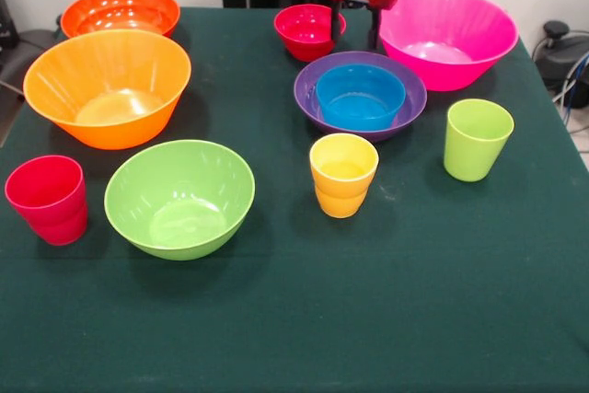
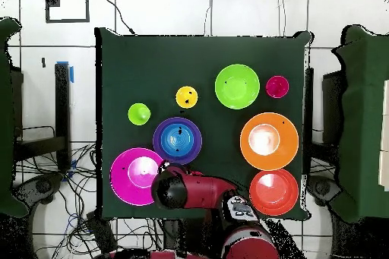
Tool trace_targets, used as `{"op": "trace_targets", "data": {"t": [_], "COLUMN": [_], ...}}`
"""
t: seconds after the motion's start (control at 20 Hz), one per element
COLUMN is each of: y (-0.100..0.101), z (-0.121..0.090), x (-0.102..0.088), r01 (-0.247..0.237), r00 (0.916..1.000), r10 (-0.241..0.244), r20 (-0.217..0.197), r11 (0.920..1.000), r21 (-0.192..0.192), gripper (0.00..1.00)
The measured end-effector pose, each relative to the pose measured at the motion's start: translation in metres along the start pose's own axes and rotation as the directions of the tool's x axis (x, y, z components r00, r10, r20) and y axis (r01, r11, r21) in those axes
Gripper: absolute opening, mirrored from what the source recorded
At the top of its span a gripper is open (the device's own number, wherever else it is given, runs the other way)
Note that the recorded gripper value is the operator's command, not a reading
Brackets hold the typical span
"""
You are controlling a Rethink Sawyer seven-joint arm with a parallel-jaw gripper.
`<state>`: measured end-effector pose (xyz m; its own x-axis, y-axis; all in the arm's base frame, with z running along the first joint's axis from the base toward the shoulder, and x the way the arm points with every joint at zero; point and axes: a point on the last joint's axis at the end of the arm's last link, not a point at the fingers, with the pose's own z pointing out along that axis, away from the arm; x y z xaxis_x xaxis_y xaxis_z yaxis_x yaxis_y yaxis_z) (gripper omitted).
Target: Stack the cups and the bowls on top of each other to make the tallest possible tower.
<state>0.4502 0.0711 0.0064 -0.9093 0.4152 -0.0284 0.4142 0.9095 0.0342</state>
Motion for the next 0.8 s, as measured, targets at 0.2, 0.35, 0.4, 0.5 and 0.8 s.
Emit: {"op": "trace_targets", "data": {"t": [0.2,0.35,0.4,0.5,0.8], "y": [0.005,0.008,0.009,0.013,0.019], "z": [-0.007,-0.013,-0.014,-0.019,-0.027], "x": [-0.003,-0.006,-0.007,-0.009,-0.007], "r01": [0.005,0.010,0.011,0.015,0.028], "r00": [0.9999,0.9996,0.9995,0.9991,0.9984], "r10": [-0.005,-0.009,-0.010,-0.014,-0.026], "r20": [0.013,0.027,0.031,0.041,0.050], "r11": [0.9999,0.9998,0.9997,0.9995,0.9990], "r21": [-0.010,-0.018,-0.020,-0.027,-0.036], "gripper": [1.00,1.00,1.00,1.00,1.00]}}
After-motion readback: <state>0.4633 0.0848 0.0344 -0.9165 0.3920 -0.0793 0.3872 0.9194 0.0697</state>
